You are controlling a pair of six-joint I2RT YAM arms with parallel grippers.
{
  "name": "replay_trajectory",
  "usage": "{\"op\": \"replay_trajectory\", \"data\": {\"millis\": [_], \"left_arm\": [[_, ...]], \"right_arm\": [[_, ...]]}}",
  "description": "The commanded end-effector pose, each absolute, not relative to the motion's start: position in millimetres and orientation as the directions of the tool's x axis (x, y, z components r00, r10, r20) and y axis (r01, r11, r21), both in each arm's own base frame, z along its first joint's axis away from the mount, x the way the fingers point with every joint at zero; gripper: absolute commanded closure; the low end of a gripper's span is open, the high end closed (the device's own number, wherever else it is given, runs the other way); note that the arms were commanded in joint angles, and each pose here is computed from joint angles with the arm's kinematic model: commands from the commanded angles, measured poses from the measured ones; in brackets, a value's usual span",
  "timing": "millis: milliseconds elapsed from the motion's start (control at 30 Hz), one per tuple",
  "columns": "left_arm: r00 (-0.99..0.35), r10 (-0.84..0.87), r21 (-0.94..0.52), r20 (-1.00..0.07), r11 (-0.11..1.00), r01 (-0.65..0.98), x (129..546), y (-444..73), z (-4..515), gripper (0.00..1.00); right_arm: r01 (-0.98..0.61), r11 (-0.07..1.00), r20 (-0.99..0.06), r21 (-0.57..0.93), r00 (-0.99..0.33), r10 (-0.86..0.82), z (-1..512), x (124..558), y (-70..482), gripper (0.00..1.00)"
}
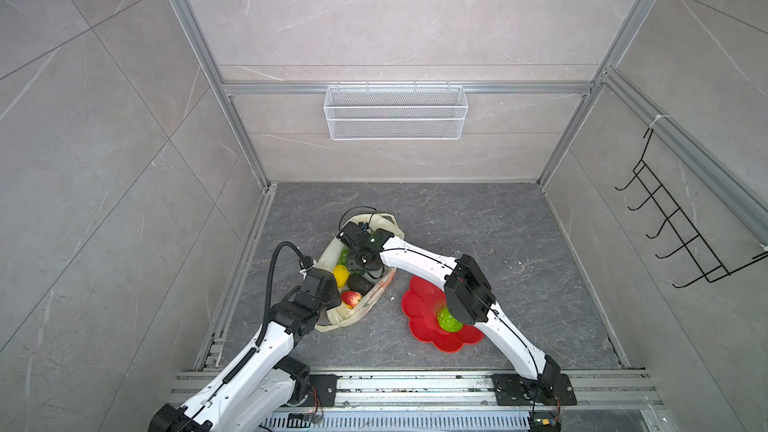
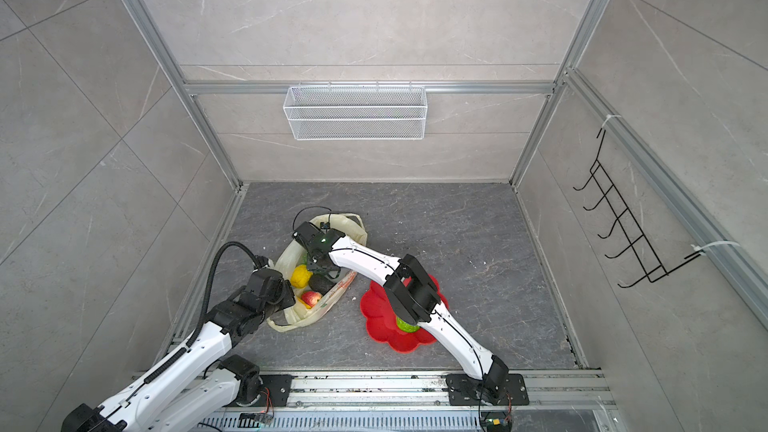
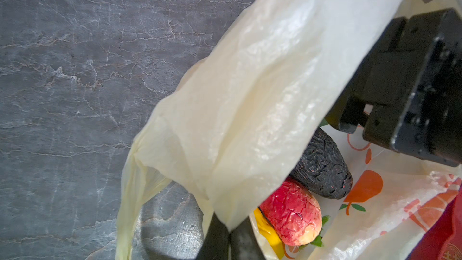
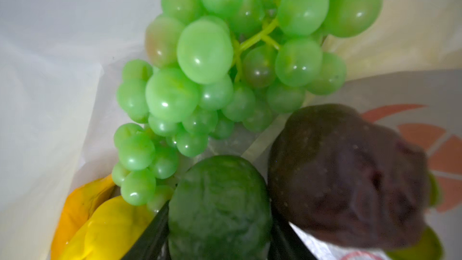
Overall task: Take the fake fruits out of the plastic bag
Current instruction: 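Grasp the dark green fruit in the bag with the right gripper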
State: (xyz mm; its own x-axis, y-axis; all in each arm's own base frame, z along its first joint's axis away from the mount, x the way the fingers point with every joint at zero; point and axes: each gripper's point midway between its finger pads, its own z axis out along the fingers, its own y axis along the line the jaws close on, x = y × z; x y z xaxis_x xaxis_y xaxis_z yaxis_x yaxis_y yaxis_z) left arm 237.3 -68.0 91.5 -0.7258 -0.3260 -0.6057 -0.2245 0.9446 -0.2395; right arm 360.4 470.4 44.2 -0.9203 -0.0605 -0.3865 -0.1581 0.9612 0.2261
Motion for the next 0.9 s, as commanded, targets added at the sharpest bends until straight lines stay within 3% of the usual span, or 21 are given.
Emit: {"op": "replay_trajectory", "data": {"millis": [0,500,867], "left_arm": [[-0.713,-0.325,-0.249,-0.621,0.945,-0.214,240.2,-68.8,95.1,1.00],[-0.711,-0.328,-0.248,-0.622,0.944,-0.219,239.9,-67.8,95.5,1.00],[-0.716,-0.313,-0.243,-0.624,0.949,-0.203,241.2,-69.9,96.9,1.00]], "right_arm": [[-0.186,0.961,-0.406,0.205,-0.909,-0.089,62.0,358.1,465.4,0.46],[-0.296,0.936,-0.468,0.191,-0.866,-0.178,117.0,333.9,460.0,0.45],[-0.390,0.910,-0.517,0.145,-0.814,-0.266,167.5,284.7,379.8,0.46]]}}
